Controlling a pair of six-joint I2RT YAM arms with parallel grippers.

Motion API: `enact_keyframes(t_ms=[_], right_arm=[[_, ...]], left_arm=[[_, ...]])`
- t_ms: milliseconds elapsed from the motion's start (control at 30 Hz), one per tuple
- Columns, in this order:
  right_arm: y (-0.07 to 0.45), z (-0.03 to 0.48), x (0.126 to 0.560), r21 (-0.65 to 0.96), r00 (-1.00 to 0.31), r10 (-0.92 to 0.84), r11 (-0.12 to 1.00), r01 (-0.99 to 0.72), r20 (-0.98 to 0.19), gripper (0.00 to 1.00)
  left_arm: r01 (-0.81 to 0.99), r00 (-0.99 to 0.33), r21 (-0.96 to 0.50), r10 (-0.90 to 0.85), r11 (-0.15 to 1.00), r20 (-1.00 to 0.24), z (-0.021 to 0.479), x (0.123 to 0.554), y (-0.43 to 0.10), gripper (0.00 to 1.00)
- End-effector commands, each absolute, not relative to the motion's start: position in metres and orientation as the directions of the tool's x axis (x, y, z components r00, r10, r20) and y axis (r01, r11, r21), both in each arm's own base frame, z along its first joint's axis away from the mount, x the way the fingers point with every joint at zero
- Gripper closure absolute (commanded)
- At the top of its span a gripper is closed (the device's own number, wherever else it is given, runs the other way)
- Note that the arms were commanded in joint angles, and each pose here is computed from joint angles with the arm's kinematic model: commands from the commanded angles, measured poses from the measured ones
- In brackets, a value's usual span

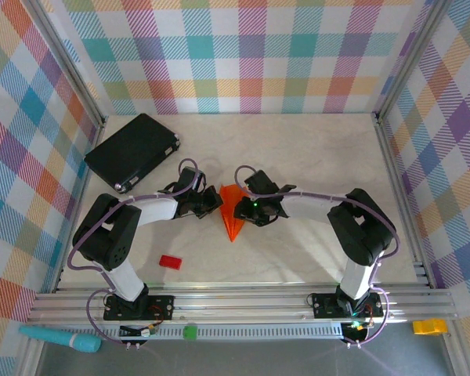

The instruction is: Fold a paper plane with a square sheet of paper (pick it up from the middle)

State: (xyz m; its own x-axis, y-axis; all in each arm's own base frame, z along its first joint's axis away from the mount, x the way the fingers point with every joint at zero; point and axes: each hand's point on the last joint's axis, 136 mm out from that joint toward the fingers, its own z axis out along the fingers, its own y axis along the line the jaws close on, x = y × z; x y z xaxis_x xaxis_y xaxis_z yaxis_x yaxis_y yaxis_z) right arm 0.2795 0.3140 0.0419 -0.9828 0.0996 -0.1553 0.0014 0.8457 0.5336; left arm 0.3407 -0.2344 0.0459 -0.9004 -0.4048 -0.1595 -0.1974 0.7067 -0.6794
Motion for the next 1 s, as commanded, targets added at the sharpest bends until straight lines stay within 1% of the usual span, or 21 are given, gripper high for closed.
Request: enact_keyframes(t_ms=[0, 200, 267, 367, 467, 733, 967], right_arm=[[0.320, 0.048, 0.281, 0.534, -0.984, 0.094, 0.845, -0.003, -0.154, 0.64], [0.313, 0.060, 0.289, 0.507, -0.971, 0.097, 0.861, -0.028, -0.218, 0.62], [0.307, 0.063, 0.293, 0.477, -0.964, 0.095, 0.878, -0.036, -0.248, 0.59], [0.305, 0.062, 0.297, 0.444, -0.962, 0.082, 0.895, -0.044, -0.261, 0.53], [0.308, 0.057, 0.295, 0.450, -0.968, 0.071, 0.892, -0.048, -0.243, 0.50], [0.320, 0.049, 0.285, 0.505, -0.983, 0.047, 0.862, -0.049, -0.177, 0.50], [0.331, 0.051, 0.277, 0.562, -0.991, 0.032, 0.826, -0.046, -0.128, 0.49]], left_arm=[[-0.195, -0.902, -0.692, -0.405, 0.695, -0.152, 0.047, 0.340, -0.236, 0.99], [-0.190, -0.905, -0.692, -0.397, 0.696, -0.151, 0.047, 0.339, -0.237, 0.99], [-0.188, -0.906, -0.692, -0.395, 0.697, -0.152, 0.047, 0.339, -0.237, 0.99], [-0.188, -0.906, -0.691, -0.395, 0.698, -0.152, 0.047, 0.339, -0.237, 0.99], [-0.189, -0.905, -0.690, -0.397, 0.698, -0.153, 0.047, 0.339, -0.236, 0.99], [-0.188, -0.905, -0.691, -0.396, 0.698, -0.154, 0.048, 0.340, -0.236, 0.99], [-0.190, -0.903, -0.687, -0.399, 0.701, -0.157, 0.048, 0.340, -0.235, 0.99]])
